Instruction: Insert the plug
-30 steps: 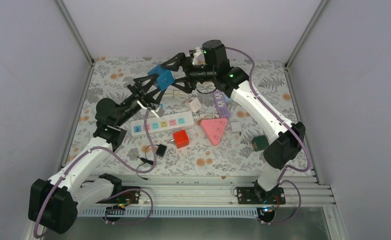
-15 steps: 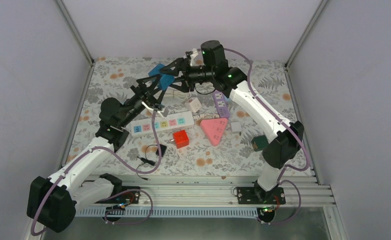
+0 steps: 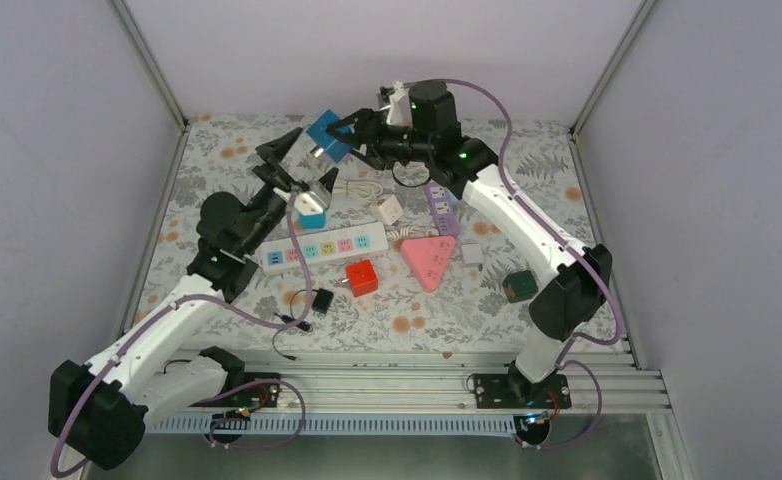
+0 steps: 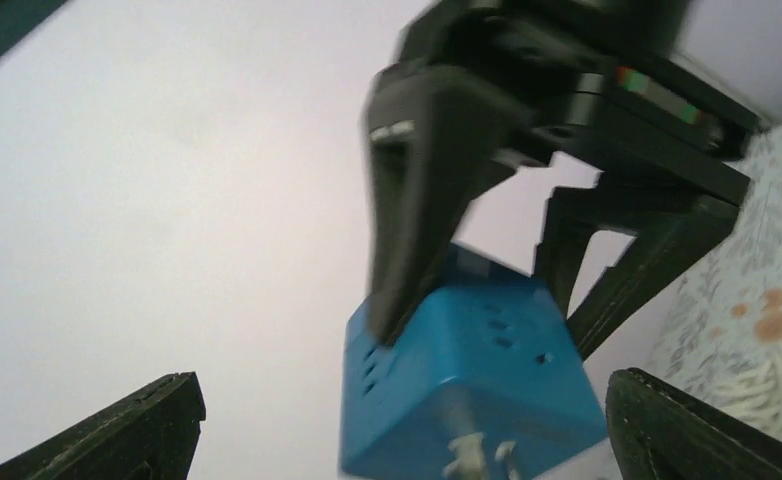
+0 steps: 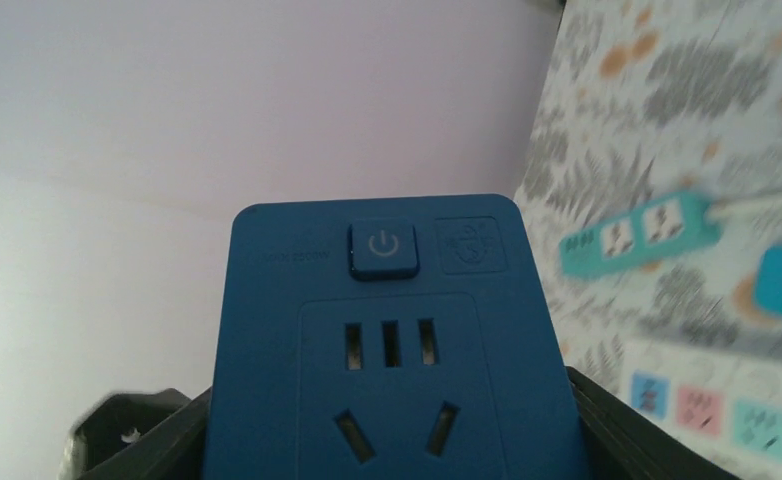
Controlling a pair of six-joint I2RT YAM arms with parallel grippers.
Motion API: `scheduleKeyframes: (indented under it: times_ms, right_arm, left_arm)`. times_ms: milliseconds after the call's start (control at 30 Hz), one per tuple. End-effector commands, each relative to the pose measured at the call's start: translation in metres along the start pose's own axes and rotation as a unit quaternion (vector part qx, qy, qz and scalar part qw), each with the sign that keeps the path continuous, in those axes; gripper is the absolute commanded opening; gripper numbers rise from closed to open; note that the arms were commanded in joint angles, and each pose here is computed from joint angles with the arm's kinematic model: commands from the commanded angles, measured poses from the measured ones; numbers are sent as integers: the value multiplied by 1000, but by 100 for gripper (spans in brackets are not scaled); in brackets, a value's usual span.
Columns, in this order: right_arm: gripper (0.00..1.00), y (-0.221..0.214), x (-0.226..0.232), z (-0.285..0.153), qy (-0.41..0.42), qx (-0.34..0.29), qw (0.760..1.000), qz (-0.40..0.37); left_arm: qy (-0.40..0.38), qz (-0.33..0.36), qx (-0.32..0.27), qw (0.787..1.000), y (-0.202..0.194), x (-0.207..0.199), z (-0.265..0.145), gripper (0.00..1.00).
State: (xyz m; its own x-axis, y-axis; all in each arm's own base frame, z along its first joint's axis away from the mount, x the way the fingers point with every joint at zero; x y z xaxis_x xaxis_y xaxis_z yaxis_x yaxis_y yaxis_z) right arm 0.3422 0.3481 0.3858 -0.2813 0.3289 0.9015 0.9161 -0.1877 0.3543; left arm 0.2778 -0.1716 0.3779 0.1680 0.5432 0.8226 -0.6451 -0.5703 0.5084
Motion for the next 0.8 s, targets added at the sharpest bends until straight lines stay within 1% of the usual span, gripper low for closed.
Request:
scheduleKeyframes:
  times_ms: [0, 33, 67, 100, 167, 200, 233, 267, 333, 367, 433, 567, 667, 767]
  right_arm:
    - [56, 32, 30, -34, -7, -114, 979, -170]
    - [56, 33, 41, -46, -14, -133, 972, -194]
    - [56, 34, 34, -49, -34, -147, 968, -202]
    - [56, 32, 29, -51, -41, -154, 964, -214]
    - [56, 26, 14, -50, -53, -155, 959, -233]
    - [56, 22, 6, -47, -61, -148, 957, -243]
    - [56, 17, -2, -44, -72, -140, 955, -253]
    - [57, 13, -10, -40, -86, -134, 951, -263]
    - [57, 4, -21, -35, -114, -134, 941, -290]
    - [57, -2, -27, -31, -128, -134, 935, -304]
    - [57, -10, -40, -26, -152, -132, 925, -322]
    - [57, -31, -67, -11, -191, -116, 912, -345]
    - [57, -53, -87, 3, -219, -101, 899, -366]
    - [58, -64, -99, 14, -238, -97, 892, -372]
  left_arm:
    - [86, -252, 73, 961, -2, 44, -5, 100]
    - [118, -296, 106, 942, -11, 51, -8, 100]
    - [148, -335, 137, 921, -18, 61, -11, 100]
    - [186, -378, 171, 891, -26, 70, -16, 100]
    - [219, -437, 236, 840, -40, 74, -24, 100]
    - [240, -462, 259, 813, -47, 75, -30, 100]
    - [258, -494, 278, 782, -53, 72, -37, 100]
    - [254, -523, 286, 762, -56, 65, -40, 100]
    - [242, -551, 303, 739, -61, 51, -48, 100]
    - [237, -559, 315, 729, -65, 42, -53, 100]
    - [226, -567, 327, 721, -67, 32, -63, 100]
    - [212, -565, 329, 726, -63, 24, -84, 100]
    - [228, -561, 323, 727, -59, 27, -104, 100]
    - [240, -558, 317, 729, -59, 26, -120, 100]
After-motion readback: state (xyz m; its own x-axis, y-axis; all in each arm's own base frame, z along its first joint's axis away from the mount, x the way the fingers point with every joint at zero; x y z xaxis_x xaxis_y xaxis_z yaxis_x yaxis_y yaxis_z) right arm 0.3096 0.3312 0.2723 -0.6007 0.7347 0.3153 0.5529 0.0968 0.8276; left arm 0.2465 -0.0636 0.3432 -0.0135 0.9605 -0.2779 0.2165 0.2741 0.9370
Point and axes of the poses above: each gripper's point midway between its finger pads, its own z axis out along the fingers, its own x axis along the line the jaws close on, y = z × x, the point moved 4 cm from there along -z, back along the fingers, and after that the axes turned 3 degrees about -z, right-handed, at the moved point
